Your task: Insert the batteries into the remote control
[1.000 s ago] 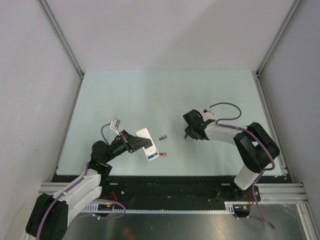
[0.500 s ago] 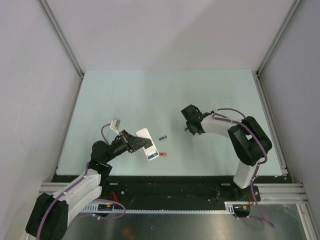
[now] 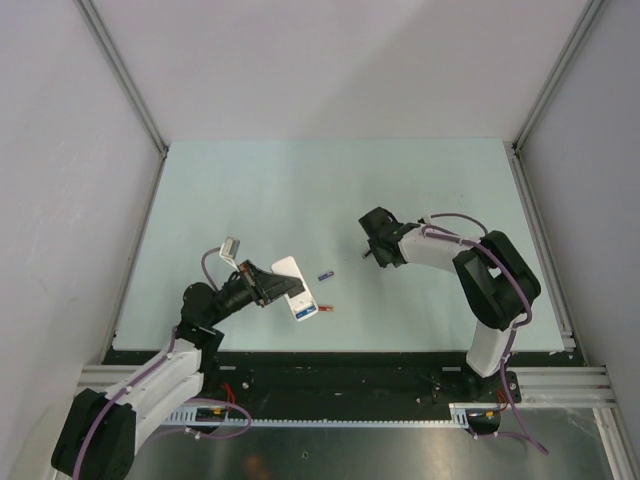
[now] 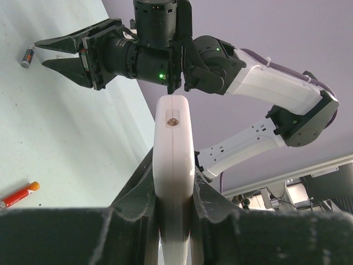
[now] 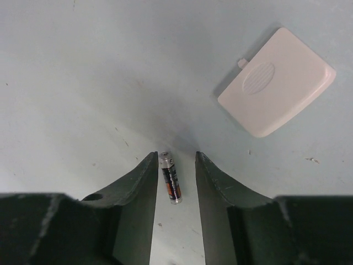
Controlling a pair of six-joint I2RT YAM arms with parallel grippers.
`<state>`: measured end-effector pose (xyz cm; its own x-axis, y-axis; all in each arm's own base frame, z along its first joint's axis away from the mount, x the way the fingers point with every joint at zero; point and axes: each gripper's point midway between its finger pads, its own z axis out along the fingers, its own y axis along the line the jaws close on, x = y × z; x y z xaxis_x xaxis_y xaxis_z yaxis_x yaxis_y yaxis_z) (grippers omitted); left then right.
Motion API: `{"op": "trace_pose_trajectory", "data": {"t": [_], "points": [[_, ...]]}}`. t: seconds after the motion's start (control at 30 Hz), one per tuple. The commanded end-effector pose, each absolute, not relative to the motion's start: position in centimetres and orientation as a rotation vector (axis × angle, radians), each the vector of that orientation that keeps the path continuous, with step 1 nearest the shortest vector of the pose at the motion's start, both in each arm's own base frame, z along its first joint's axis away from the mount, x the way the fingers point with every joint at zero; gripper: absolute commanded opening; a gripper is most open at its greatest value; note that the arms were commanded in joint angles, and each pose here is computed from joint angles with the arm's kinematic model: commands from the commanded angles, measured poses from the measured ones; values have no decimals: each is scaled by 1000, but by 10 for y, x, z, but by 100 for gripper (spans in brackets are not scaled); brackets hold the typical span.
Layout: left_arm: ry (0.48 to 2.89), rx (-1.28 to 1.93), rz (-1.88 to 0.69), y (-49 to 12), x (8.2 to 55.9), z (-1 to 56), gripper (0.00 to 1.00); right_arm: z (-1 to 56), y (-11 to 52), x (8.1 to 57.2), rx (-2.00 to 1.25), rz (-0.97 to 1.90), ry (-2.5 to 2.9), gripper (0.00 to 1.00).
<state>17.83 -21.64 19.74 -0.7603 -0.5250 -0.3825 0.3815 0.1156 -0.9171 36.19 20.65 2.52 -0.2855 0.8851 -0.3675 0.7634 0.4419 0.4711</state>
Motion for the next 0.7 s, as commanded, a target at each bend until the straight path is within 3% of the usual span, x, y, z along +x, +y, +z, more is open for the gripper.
{"op": "trace_pose_trajectory", "data": {"t": [0.0,0.2,0.33,0.47,0.6,0.63,0.67], "points": [[1683,-130,-1736,-214,177,205,0,23,196,352,1335,180,2140,40],[1683,-126,-1740,-215,176,206,0,71,207,368,1039,221,2164,47],[1676,-116,-1738,-214,176,207,0,100,222,379,543,242,2247,50],[1678,-119,-1734,-214,175,205,0,98,237,374,-19,258,2324,52],[1681,-121,-1730,-213,175,202,0,79,235,369,-286,160,2348,55],[1685,-124,-1731,-213,174,200,0,69,237,365,-356,153,2370,83],[1682,-122,-1728,-213,174,200,0,64,239,362,-413,146,2375,100]]}}
